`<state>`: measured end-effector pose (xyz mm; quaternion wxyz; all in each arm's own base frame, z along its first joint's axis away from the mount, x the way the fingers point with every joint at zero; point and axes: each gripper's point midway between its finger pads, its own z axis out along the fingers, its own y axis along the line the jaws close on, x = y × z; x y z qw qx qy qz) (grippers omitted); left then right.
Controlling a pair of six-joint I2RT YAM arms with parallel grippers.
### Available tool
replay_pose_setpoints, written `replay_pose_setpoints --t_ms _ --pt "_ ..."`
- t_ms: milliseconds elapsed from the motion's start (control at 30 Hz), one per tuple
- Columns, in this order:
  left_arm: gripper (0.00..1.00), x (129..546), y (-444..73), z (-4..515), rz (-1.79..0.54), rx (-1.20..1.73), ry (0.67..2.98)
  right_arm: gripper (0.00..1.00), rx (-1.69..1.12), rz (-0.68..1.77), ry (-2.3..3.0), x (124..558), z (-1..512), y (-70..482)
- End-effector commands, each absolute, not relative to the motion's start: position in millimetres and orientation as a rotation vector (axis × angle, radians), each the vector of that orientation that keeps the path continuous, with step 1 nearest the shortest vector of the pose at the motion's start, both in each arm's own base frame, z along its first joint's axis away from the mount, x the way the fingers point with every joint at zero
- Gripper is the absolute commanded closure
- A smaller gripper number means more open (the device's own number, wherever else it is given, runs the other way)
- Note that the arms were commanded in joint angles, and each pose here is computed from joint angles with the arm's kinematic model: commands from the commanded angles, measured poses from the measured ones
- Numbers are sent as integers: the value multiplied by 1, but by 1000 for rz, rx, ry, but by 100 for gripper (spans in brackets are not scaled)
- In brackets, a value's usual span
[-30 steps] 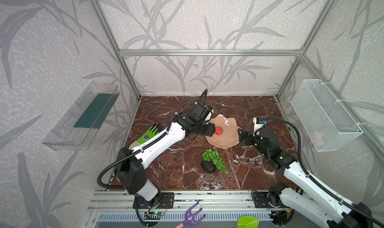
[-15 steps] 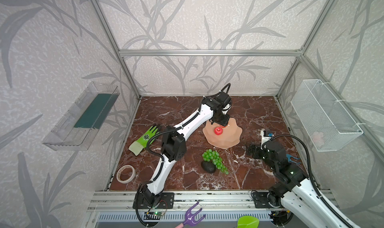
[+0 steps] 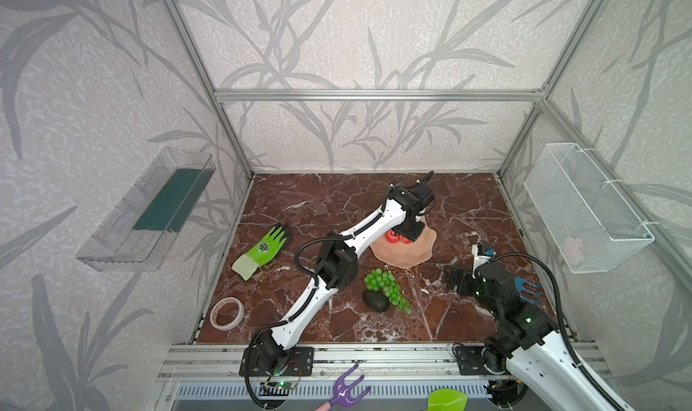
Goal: Place and organize the fake fruits in the fruit bowl
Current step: 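Lift the larger apple with the left gripper and carry it over the bowl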
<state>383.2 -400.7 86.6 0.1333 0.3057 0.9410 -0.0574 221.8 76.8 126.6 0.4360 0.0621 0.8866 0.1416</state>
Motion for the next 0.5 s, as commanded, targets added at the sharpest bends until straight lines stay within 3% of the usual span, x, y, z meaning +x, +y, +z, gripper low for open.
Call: replay_pose_setpoints --t_ms 0,467 --pt "53 388 -397 88 -94 870 2704 5 173 380 2197 222 128 78" --pt "49 389 -406 54 -80 851 2729 6 215 424 2170 223 131 80"
